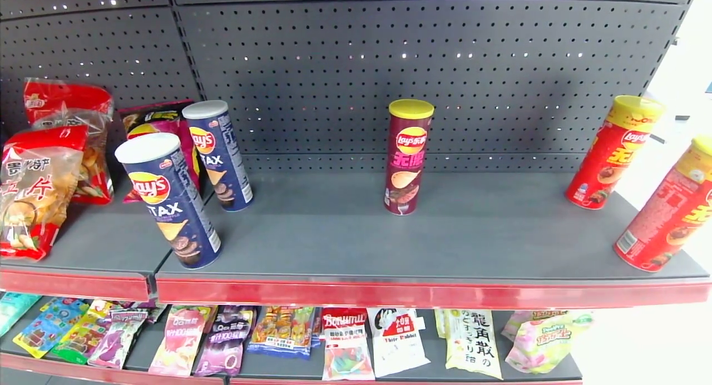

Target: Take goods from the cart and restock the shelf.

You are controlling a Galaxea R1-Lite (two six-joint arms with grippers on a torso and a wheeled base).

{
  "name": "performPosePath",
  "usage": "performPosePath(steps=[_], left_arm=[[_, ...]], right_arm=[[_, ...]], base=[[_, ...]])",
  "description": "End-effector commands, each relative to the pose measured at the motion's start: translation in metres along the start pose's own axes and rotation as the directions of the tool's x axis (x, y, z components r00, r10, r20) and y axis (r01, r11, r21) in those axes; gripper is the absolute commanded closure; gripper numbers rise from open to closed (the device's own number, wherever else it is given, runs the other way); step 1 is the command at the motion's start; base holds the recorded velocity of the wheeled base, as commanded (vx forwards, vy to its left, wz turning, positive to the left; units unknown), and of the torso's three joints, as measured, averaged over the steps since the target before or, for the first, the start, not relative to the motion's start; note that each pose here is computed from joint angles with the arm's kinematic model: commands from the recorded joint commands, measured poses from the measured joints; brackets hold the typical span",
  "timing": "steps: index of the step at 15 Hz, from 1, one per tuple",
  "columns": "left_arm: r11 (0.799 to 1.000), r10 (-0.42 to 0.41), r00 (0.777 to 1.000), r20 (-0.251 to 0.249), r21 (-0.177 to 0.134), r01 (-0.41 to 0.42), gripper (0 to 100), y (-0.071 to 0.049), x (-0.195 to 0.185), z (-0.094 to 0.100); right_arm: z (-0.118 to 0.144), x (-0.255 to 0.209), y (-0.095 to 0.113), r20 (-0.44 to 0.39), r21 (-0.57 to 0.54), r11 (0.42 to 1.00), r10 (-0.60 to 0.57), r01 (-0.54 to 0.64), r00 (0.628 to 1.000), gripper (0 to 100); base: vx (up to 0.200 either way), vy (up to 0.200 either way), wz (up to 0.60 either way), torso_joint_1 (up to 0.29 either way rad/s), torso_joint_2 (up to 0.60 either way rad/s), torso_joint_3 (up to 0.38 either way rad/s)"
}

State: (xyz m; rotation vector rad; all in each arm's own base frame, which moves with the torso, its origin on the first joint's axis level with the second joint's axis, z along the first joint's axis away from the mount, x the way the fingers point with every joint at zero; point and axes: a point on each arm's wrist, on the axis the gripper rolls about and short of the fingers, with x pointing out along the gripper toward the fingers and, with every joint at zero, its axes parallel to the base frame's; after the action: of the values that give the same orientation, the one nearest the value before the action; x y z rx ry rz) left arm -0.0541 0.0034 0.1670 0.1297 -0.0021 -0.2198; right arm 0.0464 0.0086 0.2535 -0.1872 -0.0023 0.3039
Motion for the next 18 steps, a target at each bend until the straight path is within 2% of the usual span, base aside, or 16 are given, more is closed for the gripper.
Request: performPosePath(steps=[1, 3, 5, 7, 8, 9, 13, 18], left_arm=[[0.998, -0.055, 0.998, -0.017, -0.023, 0.054, 100, -0.001, 0.003, -0.007], [0.999, -0.044, 0.998, -0.043, -0.03, 0.043, 100, -0.001, 0.007, -0.005], [0.999, -0.033, 0.997, -0.069, -0.034, 0.03, 100, 0.001, 0.012, -0.001], [0.999, -0.029, 0.997, -0.078, -0.035, 0.026, 100, 0.002, 0.014, 0.003], [0.999, -0.028, 0.995, -0.095, -0.039, 0.025, 100, 0.002, 0.018, 0.005], [0.999, -0.021, 0.995, -0.097, -0.038, 0.017, 100, 0.003, 0.018, 0.005], [0.999, 0.015, 0.995, -0.094, -0.034, -0.018, 100, 0.004, 0.018, 0.007], [0.998, 0.042, 0.993, -0.112, -0.03, -0.046, 100, 0.006, 0.023, 0.017]], right_arm=[[0.032, 0.078, -0.011, -0.086, 0.029, 0.991, 0.135, -0.133, 0.987, 0], [0.031, 0.118, 0.005, -0.089, 0.074, 0.968, 0.247, -0.241, 0.965, 0], [0.014, 0.162, 0.012, -0.108, 0.105, 0.968, 0.239, -0.228, 0.965, 0], [0.003, 0.189, 0.015, -0.099, 0.128, 0.966, 0.238, -0.225, 0.966, 0], [-0.015, 0.222, 0.018, -0.08, 0.126, 0.969, 0.222, -0.211, 0.972, 0], [-0.022, 0.236, 0.02, -0.063, 0.126, 0.969, 0.221, -0.211, 0.973, 0], [-0.038, 0.263, 0.028, -0.091, 0.147, 0.964, 0.235, -0.22, 0.968, 0], [-0.029, 0.292, 0.035, -0.049, 0.161, 0.957, 0.251, -0.241, 0.967, 0]], base=[[0.0, 0.0, 0.0, 0.0, 0.0, 0.0], [0.0, 0.0, 0.0, 0.0, 0.0, 0.0], [0.0, 0.0, 0.0, 0.0, 0.0, 0.0], [0.0, 0.0, 0.0, 0.0, 0.0, 0.0], [0.0, 0.0, 0.0, 0.0, 0.0, 0.0], [0.0, 0.0, 0.0, 0.0, 0.0, 0.0], [0.0, 0.0, 0.0, 0.0, 0.0, 0.0], [0.0, 0.0, 0.0, 0.0, 0.0, 0.0]])
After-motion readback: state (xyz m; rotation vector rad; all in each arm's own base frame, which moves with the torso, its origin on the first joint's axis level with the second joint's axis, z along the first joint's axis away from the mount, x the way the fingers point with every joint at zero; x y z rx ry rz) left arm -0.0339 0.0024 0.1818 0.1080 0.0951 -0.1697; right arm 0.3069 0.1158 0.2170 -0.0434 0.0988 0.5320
